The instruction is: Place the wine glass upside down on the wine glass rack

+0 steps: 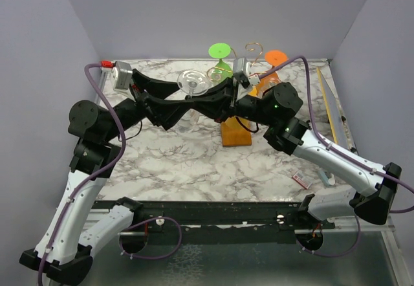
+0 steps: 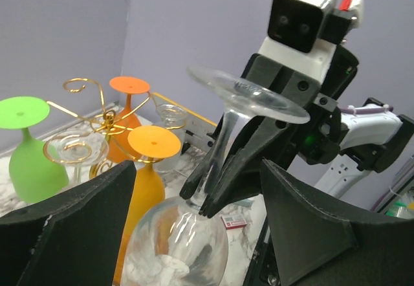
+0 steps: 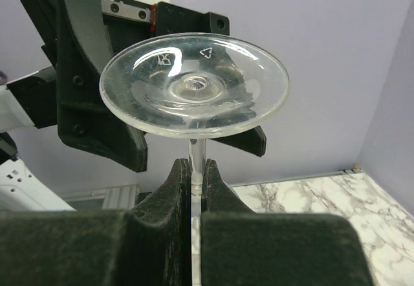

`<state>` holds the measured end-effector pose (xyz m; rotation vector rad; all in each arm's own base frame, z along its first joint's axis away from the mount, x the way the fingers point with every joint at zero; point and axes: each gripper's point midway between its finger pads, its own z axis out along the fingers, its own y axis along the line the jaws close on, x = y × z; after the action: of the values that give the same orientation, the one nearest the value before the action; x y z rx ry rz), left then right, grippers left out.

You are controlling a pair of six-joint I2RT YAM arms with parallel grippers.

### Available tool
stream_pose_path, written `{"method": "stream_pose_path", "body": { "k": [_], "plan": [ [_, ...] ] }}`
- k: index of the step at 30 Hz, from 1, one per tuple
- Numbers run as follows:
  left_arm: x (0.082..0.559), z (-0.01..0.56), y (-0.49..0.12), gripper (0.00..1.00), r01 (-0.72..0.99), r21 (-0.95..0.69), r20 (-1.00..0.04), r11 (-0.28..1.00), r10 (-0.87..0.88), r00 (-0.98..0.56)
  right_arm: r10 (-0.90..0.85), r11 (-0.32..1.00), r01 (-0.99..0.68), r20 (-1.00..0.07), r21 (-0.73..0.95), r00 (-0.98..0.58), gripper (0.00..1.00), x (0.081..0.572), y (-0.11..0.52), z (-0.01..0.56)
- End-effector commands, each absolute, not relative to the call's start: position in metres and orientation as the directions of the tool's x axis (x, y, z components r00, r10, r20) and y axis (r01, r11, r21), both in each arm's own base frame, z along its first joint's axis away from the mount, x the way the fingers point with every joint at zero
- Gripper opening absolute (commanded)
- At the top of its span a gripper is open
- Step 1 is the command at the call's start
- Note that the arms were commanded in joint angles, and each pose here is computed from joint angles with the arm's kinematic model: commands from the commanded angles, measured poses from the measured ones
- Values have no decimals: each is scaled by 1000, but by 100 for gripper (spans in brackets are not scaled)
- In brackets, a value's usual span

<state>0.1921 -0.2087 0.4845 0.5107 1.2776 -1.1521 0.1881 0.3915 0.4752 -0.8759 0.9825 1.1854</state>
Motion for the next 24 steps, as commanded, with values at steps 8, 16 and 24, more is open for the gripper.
{"method": "stream_pose_path", "body": {
  "k": [8,16,24],
  "plan": [
    [160,513,-202,99,912,-240,-897,333,-435,-77,369,148,-986,-920,-77,128,1,175,384,492],
    [167,522,-187,98,773,-544,-759,327,-583,-288,358,224,-958,-900,-177,250,1,188,385,498],
    [205,517,-193,77,532,-797,-568,284,-651,-504,325,248,-937,-889,-248,322,1,202,400,492]
  ]
}}
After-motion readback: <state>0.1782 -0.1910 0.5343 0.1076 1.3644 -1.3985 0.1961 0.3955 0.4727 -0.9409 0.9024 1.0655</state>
